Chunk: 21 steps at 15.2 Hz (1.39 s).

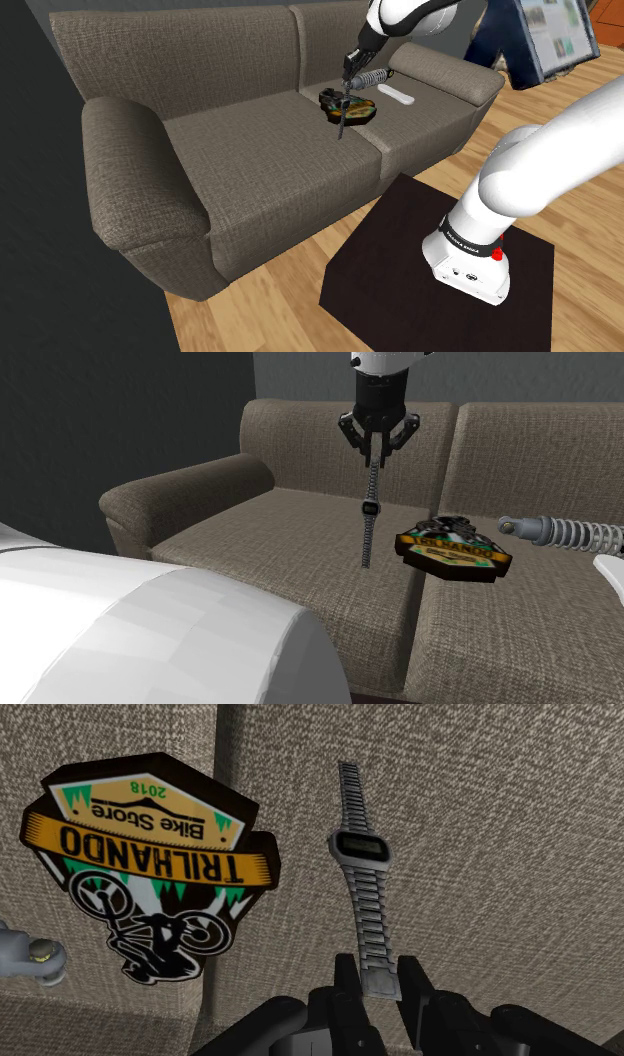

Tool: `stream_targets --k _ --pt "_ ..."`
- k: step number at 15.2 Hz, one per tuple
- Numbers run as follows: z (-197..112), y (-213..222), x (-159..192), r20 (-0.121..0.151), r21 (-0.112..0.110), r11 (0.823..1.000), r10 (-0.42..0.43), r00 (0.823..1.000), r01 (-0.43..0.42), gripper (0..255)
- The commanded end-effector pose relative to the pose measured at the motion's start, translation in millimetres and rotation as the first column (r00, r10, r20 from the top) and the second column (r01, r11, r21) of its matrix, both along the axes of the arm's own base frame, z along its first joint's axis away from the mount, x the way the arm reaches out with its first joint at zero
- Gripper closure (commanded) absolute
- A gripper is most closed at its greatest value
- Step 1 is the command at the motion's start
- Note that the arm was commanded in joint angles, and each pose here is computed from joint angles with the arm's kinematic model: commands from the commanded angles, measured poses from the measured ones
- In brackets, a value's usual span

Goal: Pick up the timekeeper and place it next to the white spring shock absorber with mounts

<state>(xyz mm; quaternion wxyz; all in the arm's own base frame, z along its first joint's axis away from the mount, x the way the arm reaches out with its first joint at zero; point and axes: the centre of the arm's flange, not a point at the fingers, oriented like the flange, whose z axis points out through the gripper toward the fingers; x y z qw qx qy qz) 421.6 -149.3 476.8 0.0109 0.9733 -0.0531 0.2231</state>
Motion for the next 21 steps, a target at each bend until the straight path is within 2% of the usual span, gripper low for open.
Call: stream_targets --k 1,5,21 --pt "0 0 0 0.0 0.0 1.0 0.0 1.0 0.0 255" --pt "0 0 0 0.0 0.0 1.0 0.0 1.0 0.0 255" --pt "84 0 0 0.0 0.0 1.0 0.0 1.0 0.0 255"
